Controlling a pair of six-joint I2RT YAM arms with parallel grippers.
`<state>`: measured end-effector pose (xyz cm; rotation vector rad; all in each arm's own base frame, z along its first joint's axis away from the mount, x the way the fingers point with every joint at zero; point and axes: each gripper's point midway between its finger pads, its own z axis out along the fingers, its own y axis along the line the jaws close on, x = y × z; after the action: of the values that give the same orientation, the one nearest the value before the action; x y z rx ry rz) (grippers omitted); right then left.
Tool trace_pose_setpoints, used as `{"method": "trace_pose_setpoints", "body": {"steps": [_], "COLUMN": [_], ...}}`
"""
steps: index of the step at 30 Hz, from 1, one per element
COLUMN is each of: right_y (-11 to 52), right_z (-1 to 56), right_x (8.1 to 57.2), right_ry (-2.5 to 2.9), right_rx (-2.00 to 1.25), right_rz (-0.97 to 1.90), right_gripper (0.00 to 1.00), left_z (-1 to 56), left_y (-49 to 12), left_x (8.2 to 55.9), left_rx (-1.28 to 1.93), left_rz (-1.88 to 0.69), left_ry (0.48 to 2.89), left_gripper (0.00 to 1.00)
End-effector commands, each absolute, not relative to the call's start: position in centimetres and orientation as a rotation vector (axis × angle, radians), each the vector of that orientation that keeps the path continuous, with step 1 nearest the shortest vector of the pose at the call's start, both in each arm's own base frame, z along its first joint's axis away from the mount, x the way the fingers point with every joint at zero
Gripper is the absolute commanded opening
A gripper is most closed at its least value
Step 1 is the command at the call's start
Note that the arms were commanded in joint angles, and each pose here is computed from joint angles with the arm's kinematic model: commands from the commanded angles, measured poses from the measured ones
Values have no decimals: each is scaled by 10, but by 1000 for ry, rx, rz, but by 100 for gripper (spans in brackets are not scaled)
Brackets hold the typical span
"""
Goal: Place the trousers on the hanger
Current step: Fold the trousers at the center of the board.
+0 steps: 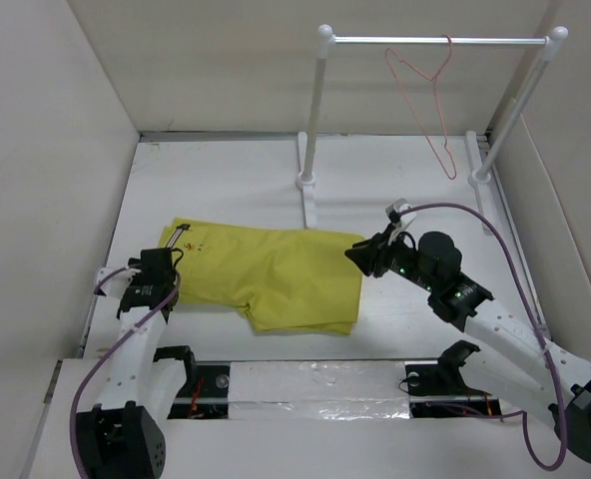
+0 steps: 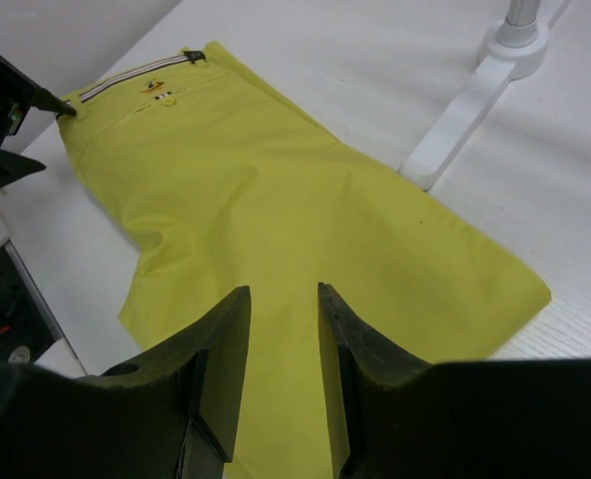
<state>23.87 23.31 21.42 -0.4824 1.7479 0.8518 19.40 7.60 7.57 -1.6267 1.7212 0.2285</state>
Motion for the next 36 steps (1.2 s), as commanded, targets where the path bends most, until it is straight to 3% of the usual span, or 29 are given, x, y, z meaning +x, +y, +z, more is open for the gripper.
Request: {"method": "trace_pose_setpoints", "body": {"steps": [1, 4, 12, 14, 18, 28, 30, 36], "right_y": [237, 243, 251, 252, 253, 246, 246, 247], "right_z": [232, 232, 223, 222, 218, 213, 212, 209], "right_x": [239, 235, 236, 237, 238, 249, 250, 250], "right_ry": [1662, 1644, 1655, 1658, 1670, 1689, 1693, 1701], "right_rx": [-502, -529, -561, -560, -560, -524, -525, -530], "right_rz": [863, 901, 932, 931, 931, 897, 898, 900], "right_gripper": [39, 38, 36, 36, 35, 35, 35, 35], "left_z": [67, 78, 82, 82, 121, 296, 305, 250], "left_y": [78, 77, 58, 55, 41, -37, -42, -17], "left_x": [210, 223, 250, 254, 285, 351, 350, 335], "left_rx": [-1553, -1515, -1377, -1352, -1218, -829, -810, -919], "left_rz": [168, 106, -18, -42, -179, -483, -512, -404], "left_ry": [1765, 1721, 1758, 1761, 1729, 1626, 1603, 1611], "left_gripper": [79, 75, 81, 76, 0, 0, 0, 0]}}
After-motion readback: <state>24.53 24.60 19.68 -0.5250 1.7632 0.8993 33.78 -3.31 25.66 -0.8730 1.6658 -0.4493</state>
